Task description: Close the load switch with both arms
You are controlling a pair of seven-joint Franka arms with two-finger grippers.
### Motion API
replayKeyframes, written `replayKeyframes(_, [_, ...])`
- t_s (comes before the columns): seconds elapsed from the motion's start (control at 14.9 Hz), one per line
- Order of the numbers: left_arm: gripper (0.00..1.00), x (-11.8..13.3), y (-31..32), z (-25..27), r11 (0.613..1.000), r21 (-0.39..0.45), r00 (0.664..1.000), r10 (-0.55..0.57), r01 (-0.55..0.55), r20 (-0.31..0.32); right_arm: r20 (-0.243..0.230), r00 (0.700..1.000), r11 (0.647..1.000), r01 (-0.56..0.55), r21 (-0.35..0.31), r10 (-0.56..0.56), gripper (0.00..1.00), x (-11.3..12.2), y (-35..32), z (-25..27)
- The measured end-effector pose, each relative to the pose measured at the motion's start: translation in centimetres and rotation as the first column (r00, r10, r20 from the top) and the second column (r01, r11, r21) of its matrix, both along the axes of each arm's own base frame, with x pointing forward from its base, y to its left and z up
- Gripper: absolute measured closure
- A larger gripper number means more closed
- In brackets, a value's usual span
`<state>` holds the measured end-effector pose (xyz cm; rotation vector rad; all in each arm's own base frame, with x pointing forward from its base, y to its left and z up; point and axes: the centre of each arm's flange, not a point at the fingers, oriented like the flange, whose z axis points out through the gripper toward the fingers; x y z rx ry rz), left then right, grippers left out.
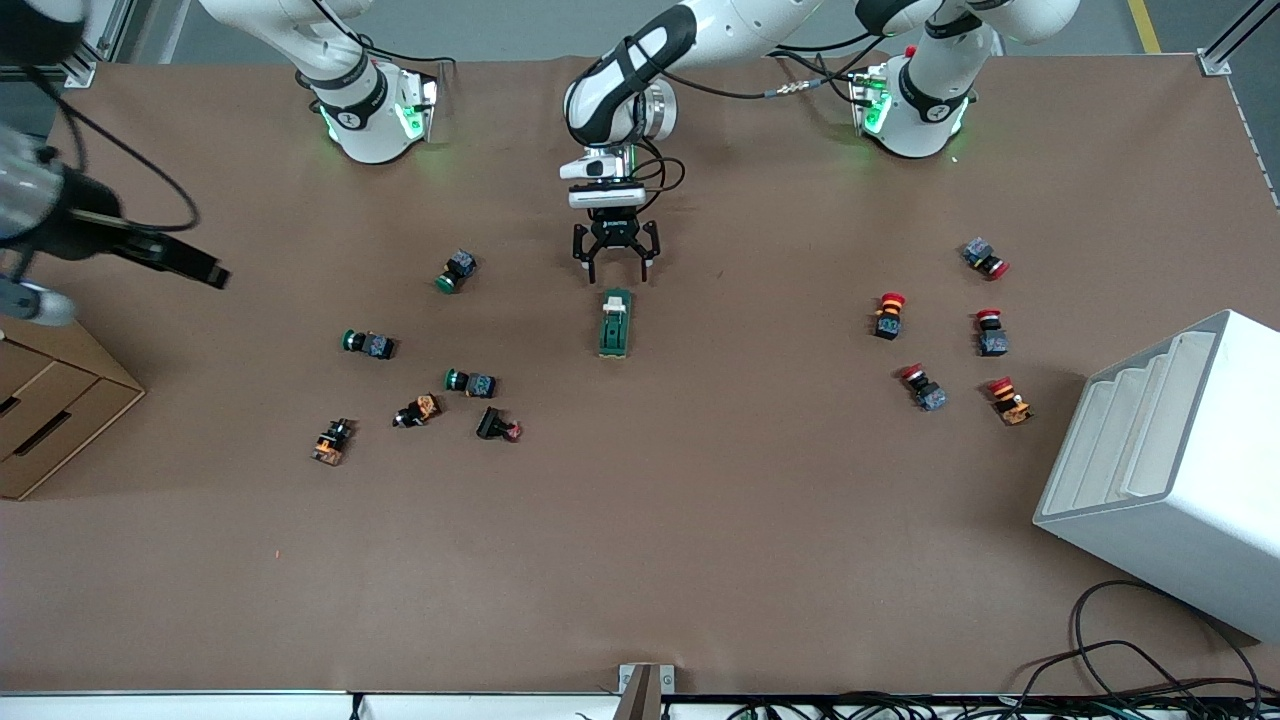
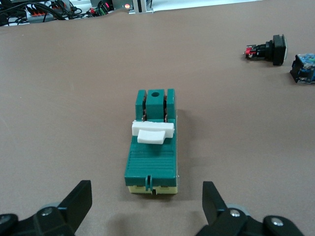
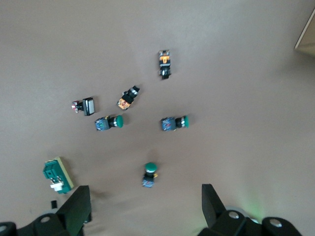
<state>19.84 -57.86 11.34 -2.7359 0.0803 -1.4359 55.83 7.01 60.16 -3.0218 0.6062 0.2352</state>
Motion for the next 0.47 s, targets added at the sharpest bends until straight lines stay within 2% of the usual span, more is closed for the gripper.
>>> replayKeyframes(0.34, [0.00, 0.3, 0.7, -2.3, 0.998, -0.056, 0.996, -0.003, 0.008, 0.085, -0.030, 0.988, 0.987, 0.149, -0.057, -0.150, 0.00, 0.3, 10.0, -3.8])
replayKeyframes(0.47, [0.00, 0.2, 1.2, -3.6, 0.998, -0.067, 0.995, 0.005, 0.002, 0.101, -0.044, 0.980, 0.978, 0.192, -0.082, -0.196, 0.00, -0.1, 13.1, -5.3])
